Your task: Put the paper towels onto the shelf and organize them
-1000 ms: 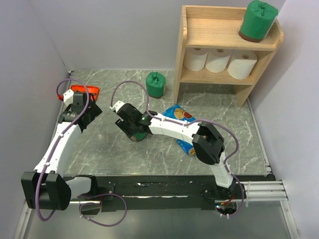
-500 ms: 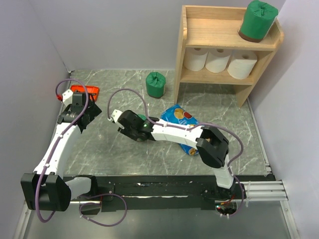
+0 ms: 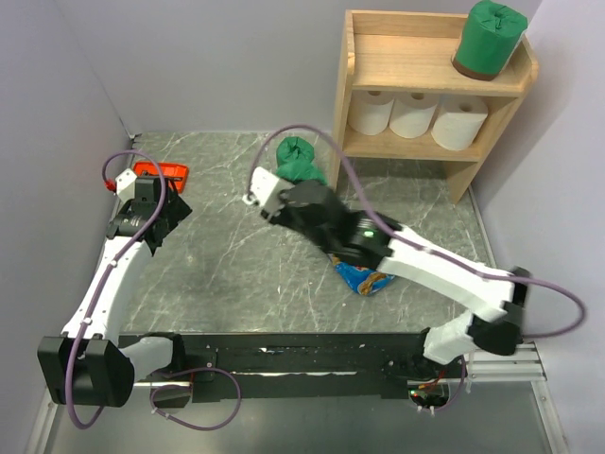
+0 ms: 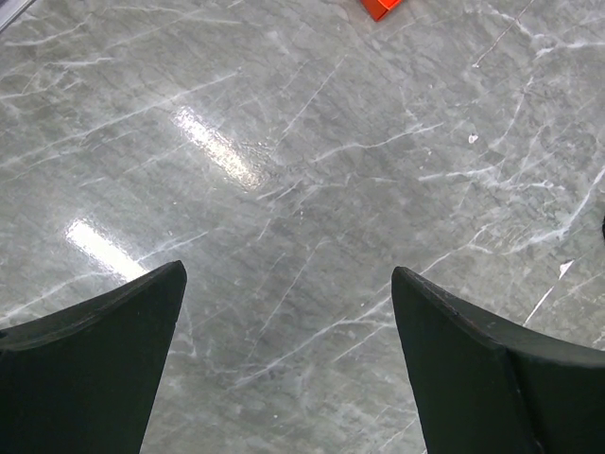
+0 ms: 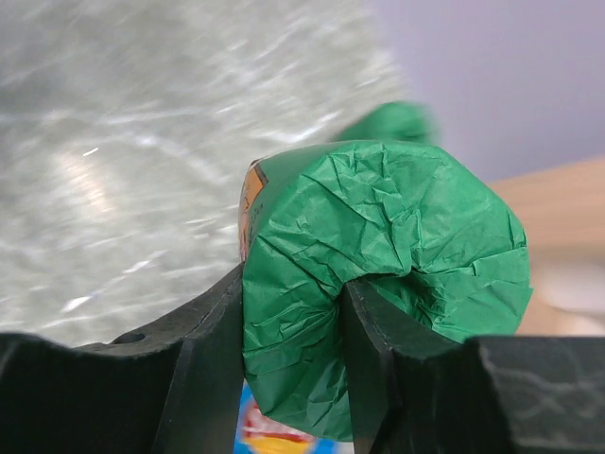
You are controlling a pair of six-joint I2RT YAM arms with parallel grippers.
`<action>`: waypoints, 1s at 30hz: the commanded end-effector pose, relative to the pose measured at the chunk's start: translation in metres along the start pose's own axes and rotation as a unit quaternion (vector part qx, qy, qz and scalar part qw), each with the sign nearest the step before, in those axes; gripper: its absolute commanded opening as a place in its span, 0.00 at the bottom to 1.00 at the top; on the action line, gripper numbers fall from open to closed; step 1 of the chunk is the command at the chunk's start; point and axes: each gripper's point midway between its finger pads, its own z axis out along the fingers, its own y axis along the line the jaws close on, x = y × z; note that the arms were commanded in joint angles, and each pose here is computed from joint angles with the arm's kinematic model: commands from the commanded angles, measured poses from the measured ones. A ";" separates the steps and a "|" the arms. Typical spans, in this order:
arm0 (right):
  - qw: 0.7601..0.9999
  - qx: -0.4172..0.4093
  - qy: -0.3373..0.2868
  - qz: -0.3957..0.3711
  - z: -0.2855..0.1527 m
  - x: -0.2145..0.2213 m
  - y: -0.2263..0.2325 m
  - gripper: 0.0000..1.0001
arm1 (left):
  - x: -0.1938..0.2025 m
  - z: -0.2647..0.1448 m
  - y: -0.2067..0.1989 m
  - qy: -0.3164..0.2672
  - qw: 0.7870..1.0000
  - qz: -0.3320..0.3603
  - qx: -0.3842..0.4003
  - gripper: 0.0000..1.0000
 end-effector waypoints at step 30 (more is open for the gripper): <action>0.952 0.284 -0.065 -0.095 -0.136 -0.020 -0.336 0.51 | -0.007 -0.009 -0.013 -0.009 0.999 -0.015 0.042 0.96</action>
